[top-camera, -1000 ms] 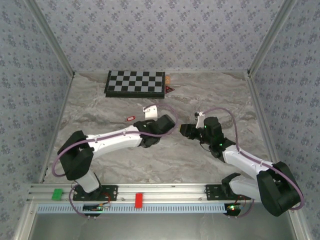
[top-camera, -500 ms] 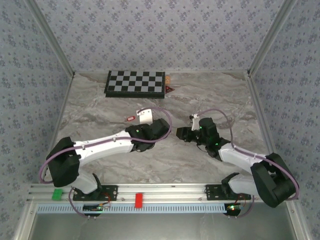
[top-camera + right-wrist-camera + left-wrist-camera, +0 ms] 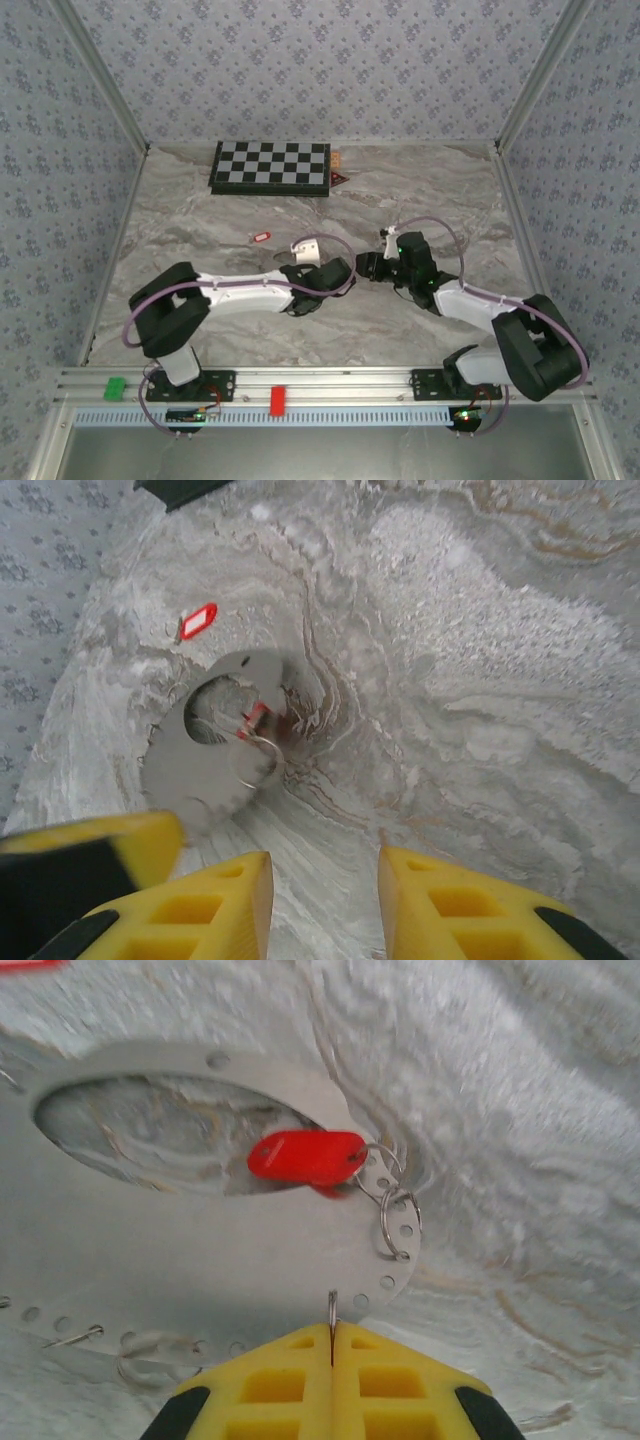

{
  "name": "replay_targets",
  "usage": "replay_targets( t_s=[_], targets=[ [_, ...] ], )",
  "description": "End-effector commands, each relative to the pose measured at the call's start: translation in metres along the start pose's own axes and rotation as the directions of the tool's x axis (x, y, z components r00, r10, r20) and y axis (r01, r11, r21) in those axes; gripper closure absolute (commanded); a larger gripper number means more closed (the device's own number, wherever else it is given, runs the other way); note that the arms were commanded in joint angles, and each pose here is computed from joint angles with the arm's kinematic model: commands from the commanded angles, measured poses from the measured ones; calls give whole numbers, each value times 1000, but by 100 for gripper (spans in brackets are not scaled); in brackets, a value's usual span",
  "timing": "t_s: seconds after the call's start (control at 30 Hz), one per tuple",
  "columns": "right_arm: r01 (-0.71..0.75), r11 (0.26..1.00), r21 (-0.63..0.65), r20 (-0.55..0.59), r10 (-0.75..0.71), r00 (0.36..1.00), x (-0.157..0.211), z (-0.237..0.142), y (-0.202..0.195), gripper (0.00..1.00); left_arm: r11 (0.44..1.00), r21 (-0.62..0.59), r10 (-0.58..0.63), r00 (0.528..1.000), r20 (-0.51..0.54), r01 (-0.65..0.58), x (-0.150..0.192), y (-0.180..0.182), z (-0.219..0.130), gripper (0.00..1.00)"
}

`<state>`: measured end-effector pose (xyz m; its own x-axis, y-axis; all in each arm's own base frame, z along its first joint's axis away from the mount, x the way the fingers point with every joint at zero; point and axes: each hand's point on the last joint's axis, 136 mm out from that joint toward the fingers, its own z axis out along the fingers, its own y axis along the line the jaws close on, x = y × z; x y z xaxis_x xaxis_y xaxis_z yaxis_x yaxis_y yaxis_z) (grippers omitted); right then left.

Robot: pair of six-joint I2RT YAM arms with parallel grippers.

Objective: Put the keys on the keyring

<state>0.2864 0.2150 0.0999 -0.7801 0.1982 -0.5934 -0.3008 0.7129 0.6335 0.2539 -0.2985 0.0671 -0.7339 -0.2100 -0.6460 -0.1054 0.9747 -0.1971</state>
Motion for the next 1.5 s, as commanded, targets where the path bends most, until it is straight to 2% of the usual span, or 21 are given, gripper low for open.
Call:
replay_targets(
  t_s=[0.0, 0.03, 0.17, 0.33, 0.47, 0.63, 0.83, 1.0, 1.13, 1.27, 1.4, 1.47],
  targets=[
    [15, 1000, 18, 37, -16, 999, -11, -10, 2, 66, 997, 59, -43, 998, -47, 45, 5, -25, 4, 100],
    [17, 1000, 25, 39, -18, 999, -11, -12, 0, 65, 998, 58, -36, 998, -50, 39, 5, -27, 6, 99],
    [26, 999, 36, 51, -28, 998, -11, -18, -2, 64, 996, 80, -36, 996, -81, 42, 6, -36, 10, 80],
    [37, 999, 36, 50, -39, 998, -11, -19, -3, 62, 994, 90, -47, 993, -109, 57, -2, -32, 5, 74],
    [68, 998, 3, 54, -68, 996, -7, -15, 5, 60, 998, 70, -1, 999, -54, 5, -27, -13, -6, 74],
    [228, 973, 21, 41, -229, 973, 8, -7, 22, 56, 995, 42, 96, 993, -67, -93, -52, 23, 0, 73],
    [472, 879, 67, -37, -471, 881, 27, 6, 45, 56, 987, 73, 153, 981, -121, -145, -58, 64, 16, 71],
    [632, 770, 83, -204, -608, 767, 51, 27, 45, 59, 994, 76, 94, 984, -151, -83, -55, 91, 27, 71],
    [723, 684, 101, -294, -673, 678, 67, 45, 47, 57, 993, 98, 78, 988, -137, -65, -56, 92, 23, 69],
    [781, 611, 128, -382, -697, 607, 80, 61, 42, 58, 992, 115, 71, 992, -106, -59, -63, 95, 11, 64],
    [794, 584, 167, -431, -681, 592, 83, 68, 32, 60, 990, 138, 42, 997, -64, -33, -72, 99, -5, 55],
    [799, 576, 172, -439, -681, 586, 84, 71, 29, 60, 988, 153, 30, 998, -48, -22, -74, 100, -11, 54]
  ],
)
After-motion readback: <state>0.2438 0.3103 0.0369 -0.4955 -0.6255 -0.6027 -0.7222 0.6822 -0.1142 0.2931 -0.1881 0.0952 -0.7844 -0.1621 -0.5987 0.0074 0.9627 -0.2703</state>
